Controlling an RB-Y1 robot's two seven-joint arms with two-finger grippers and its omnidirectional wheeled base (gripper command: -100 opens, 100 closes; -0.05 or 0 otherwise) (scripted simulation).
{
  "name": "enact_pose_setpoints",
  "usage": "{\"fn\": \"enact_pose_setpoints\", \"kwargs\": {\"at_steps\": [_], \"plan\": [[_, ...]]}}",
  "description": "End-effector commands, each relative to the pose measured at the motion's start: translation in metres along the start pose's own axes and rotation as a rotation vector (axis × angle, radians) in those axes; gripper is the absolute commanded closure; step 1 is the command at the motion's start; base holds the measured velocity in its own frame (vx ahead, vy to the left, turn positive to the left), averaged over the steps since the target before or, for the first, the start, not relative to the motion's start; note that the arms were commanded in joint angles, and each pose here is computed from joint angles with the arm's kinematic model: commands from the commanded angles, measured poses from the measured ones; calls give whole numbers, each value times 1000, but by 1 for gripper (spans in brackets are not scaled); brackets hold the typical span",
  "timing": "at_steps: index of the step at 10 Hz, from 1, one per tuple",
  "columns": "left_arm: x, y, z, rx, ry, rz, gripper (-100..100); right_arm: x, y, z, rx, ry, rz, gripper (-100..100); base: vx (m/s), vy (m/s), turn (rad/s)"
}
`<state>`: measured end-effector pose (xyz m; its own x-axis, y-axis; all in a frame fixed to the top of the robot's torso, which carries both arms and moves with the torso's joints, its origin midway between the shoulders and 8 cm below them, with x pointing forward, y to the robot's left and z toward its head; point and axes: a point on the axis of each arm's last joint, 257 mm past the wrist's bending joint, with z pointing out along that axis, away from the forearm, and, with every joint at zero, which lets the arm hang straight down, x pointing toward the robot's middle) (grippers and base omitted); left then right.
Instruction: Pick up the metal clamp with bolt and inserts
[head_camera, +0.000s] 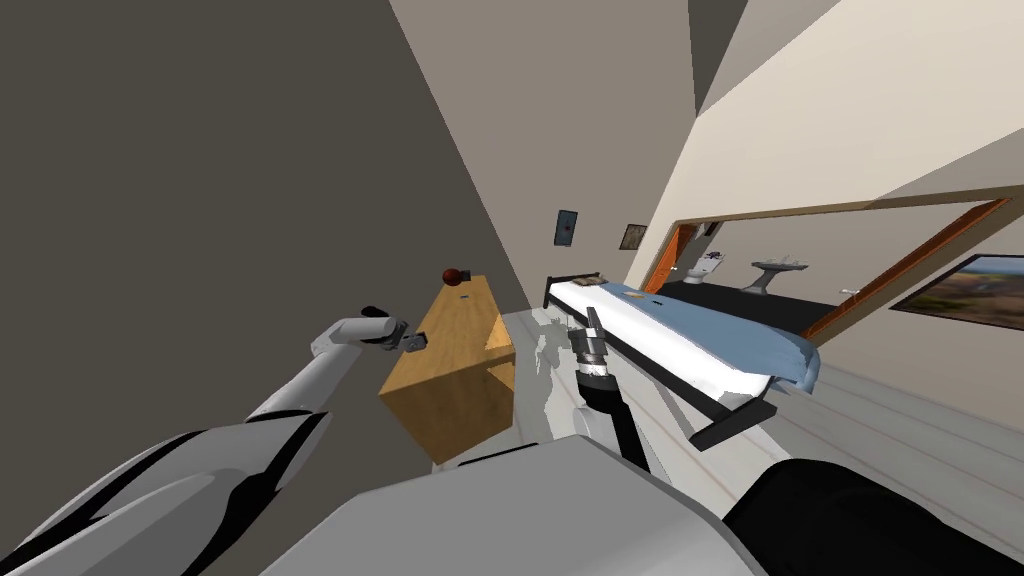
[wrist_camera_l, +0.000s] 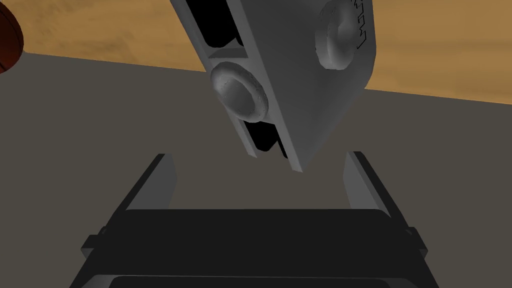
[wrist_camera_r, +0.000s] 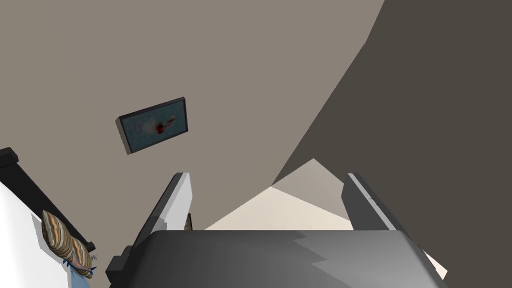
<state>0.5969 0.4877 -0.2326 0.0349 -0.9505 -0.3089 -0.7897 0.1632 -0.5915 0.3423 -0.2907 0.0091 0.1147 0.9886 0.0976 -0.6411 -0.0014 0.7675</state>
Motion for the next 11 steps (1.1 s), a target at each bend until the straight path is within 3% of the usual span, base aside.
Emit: {"fn": "enact_pose_setpoints", "kwargs": {"at_steps": [1,2,3,9,10,11], "plan": [[-8,-2,-6,-43,9,-16,-100,0,0,0,0,0,0,0,1,-16,-71],[-7,17,-1,-99,16,-26,-100,0,0,0,0,0,0,0,2,-8,-43],[-8,22,1,-110,16,-30,-100,0,0,0,0,0,0,0,11,4,-3],[-22,54,-15,-306,68,-101,-100,0,0,0,0,0,0,0,21,-1,-64],[-24,50,-23,-327,84,-114,-100,0,0,0,0,0,0,0,6,1,-14],[-23,63,-22,-362,90,-124,-100,0,0,0,0,0,0,0,6,-3,-39]]}}
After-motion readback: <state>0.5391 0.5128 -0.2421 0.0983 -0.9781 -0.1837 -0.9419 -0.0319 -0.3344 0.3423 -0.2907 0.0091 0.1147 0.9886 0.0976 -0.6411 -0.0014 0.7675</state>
